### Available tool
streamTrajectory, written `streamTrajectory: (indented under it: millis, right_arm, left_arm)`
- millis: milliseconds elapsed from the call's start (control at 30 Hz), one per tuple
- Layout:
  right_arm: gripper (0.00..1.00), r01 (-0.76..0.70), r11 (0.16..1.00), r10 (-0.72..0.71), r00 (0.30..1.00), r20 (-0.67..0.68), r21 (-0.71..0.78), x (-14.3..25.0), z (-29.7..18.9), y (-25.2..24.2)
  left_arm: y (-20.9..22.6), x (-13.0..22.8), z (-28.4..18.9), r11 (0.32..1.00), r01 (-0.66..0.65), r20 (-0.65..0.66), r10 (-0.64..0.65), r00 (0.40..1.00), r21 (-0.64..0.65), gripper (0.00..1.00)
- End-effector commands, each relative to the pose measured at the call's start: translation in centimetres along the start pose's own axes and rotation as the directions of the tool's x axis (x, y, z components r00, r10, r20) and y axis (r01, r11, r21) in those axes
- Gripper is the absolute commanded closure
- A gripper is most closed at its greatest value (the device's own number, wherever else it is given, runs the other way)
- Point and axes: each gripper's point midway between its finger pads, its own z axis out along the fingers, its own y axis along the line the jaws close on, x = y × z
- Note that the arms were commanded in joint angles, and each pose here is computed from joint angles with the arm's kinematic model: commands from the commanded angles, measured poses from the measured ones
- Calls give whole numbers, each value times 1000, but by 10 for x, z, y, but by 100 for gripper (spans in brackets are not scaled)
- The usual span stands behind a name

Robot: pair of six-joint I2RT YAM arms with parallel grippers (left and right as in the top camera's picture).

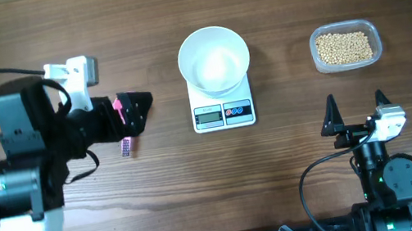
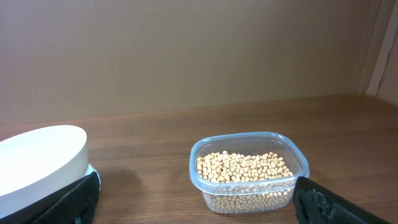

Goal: Scoop item into bowl and weigh 150g on scale
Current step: 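Move the left gripper over the pink scoop's handle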

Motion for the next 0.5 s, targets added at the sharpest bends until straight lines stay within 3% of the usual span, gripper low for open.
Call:
streamTrajectory:
  millis: [0, 100, 267, 467]
  right_arm:
    - [0, 9, 1000, -9, 1000, 11, 14, -2, 0, -2]
    - [0, 9, 1000, -9, 1000, 11, 14, -2, 0, -2]
    - [0, 9, 1000, -9, 1000, 11, 14, -2, 0, -2]
    - [0, 9, 1000, -9, 1000, 11, 14, -2, 0, -2]
  left_arm:
    - [26, -17, -14, 972, 118, -6, -121, 993, -202, 0]
    - [49, -20, -18, 914, 201, -33, -226, 974, -352, 0]
    - [60, -24, 1, 905, 208, -65, -249, 966, -370, 0]
    - [71, -3, 23, 888, 232, -192, -328, 925, -397, 0]
